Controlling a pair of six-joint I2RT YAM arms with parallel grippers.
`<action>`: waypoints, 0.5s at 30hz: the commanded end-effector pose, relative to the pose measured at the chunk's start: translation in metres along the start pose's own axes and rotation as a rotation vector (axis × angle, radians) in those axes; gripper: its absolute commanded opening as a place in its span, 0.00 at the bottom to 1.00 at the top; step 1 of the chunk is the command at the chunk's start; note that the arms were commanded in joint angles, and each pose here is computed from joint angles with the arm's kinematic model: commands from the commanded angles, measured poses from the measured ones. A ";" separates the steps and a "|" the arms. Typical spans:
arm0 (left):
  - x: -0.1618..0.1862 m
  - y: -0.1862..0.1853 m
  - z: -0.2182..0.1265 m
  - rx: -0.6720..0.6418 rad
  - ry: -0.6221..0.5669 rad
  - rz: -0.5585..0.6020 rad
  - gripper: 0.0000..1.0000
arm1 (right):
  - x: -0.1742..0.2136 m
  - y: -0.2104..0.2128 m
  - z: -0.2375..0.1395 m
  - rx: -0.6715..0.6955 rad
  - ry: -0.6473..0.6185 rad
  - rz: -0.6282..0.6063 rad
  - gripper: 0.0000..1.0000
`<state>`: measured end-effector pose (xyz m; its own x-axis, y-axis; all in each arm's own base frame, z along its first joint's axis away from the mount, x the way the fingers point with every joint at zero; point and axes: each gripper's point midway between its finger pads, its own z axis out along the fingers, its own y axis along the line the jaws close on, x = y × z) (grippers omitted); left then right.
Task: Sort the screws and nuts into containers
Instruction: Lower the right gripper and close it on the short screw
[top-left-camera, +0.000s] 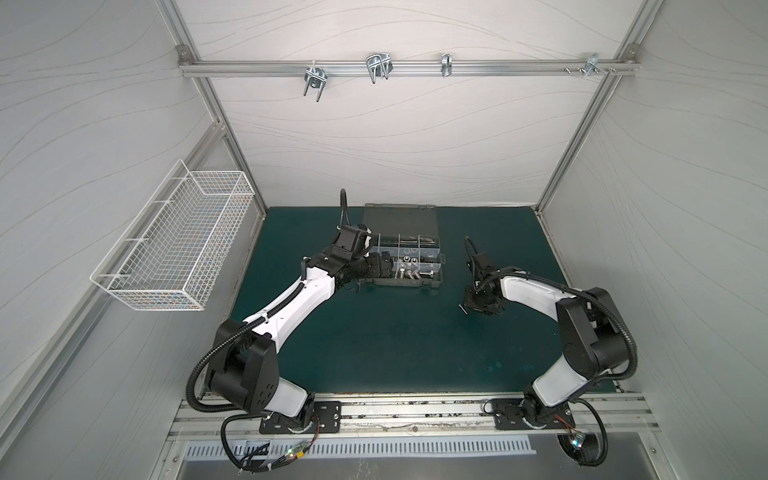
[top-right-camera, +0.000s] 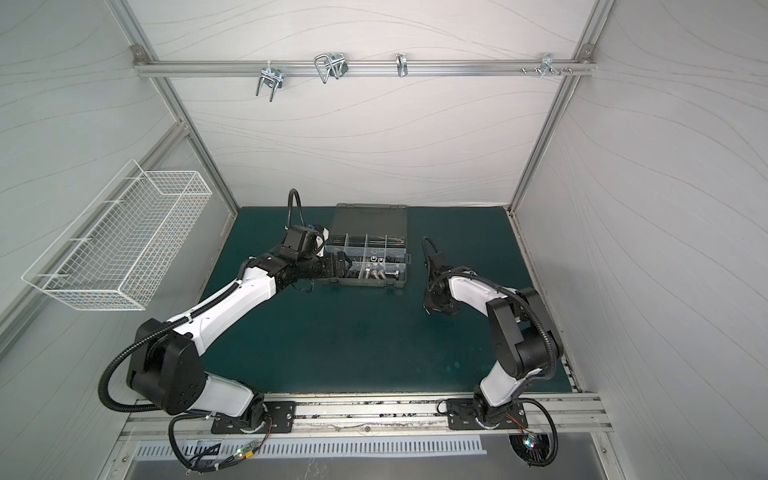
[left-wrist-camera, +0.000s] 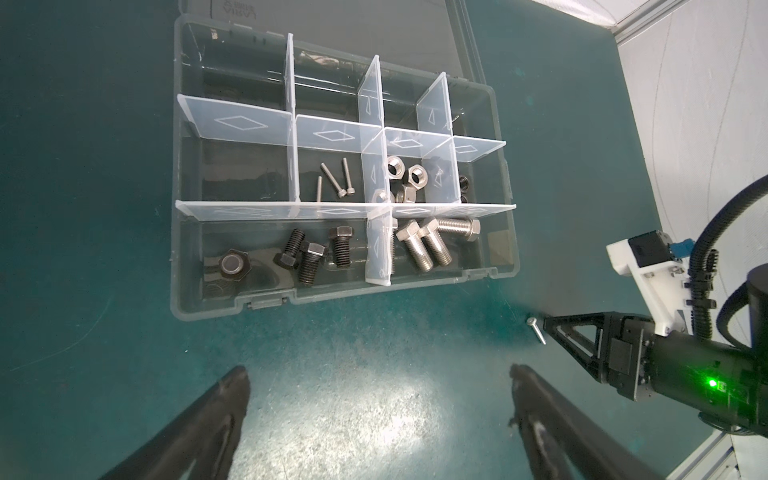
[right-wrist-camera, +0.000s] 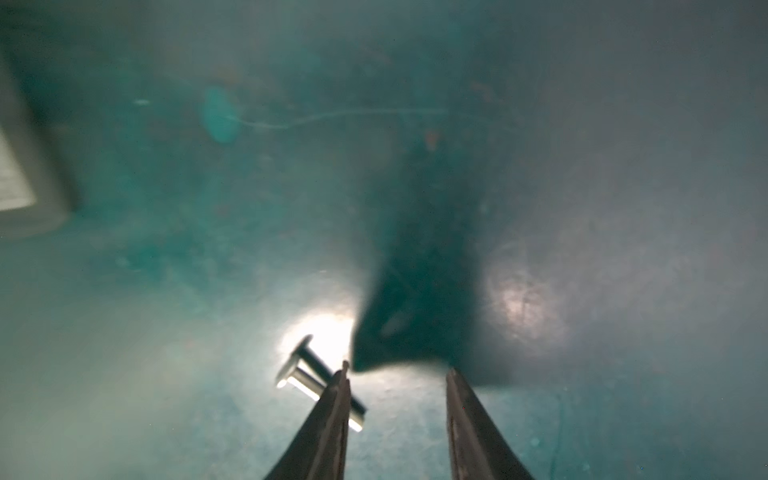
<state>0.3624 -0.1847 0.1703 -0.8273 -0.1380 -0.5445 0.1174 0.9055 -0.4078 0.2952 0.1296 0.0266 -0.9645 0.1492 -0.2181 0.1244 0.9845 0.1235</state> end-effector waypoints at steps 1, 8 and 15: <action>-0.003 -0.001 0.003 0.013 -0.011 -0.003 0.99 | -0.004 0.008 -0.011 -0.021 -0.020 -0.049 0.40; -0.003 -0.001 0.001 0.013 -0.015 -0.003 0.99 | 0.011 0.023 -0.025 -0.047 -0.009 -0.225 0.46; -0.004 -0.001 0.000 0.012 -0.020 -0.006 0.99 | 0.028 0.028 -0.019 0.003 0.046 -0.352 0.55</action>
<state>0.3618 -0.1843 0.1684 -0.8290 -0.1373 -0.5422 0.1159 0.9062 -0.4067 0.2734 0.1594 0.0429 -0.9622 -0.1305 -0.2389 -0.1555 0.9838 0.0890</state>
